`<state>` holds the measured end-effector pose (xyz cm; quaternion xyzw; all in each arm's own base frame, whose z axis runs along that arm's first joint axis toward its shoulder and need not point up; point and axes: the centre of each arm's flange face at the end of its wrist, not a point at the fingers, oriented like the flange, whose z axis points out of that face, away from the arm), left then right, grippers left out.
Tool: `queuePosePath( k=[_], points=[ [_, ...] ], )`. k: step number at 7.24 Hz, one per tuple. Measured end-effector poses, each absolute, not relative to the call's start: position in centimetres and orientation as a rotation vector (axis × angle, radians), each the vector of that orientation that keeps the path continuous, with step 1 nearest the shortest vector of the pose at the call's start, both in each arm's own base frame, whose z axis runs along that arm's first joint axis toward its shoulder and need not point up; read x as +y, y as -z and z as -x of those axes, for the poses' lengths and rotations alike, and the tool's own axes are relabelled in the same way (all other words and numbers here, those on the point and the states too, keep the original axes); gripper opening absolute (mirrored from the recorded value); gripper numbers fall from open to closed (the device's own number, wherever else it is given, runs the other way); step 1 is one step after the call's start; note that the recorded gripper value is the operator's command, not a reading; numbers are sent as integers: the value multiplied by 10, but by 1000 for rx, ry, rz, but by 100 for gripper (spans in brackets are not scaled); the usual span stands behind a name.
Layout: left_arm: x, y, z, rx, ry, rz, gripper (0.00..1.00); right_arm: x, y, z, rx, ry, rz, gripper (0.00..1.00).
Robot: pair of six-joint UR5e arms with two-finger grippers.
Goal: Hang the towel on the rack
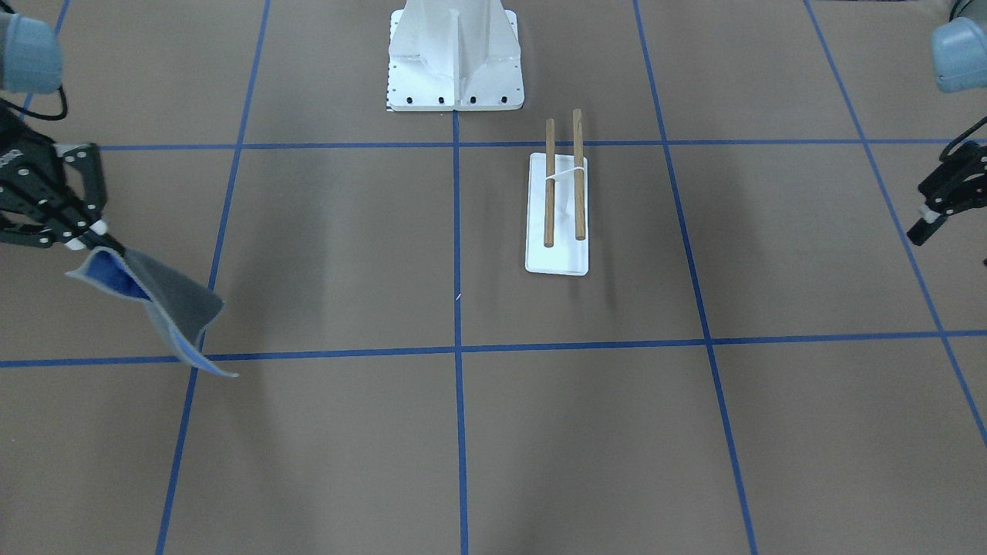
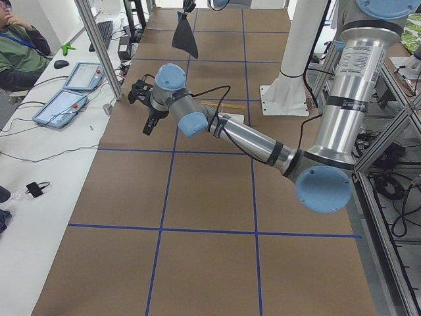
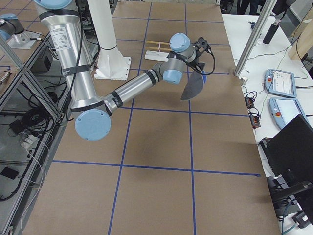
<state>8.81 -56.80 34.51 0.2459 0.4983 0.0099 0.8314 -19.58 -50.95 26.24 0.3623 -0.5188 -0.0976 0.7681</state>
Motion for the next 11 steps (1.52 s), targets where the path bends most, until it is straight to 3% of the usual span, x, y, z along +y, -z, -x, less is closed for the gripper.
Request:
queuePosePath(
  k=[6,11],
  points=[
    [-562,-176,-291,1358,540,70,98,-417,-111,400,-1099,109,-1048,0],
    [-535,-147,-361,1368,601,203,98,-364,-69,454,-986,178,-1144,0]
  ],
)
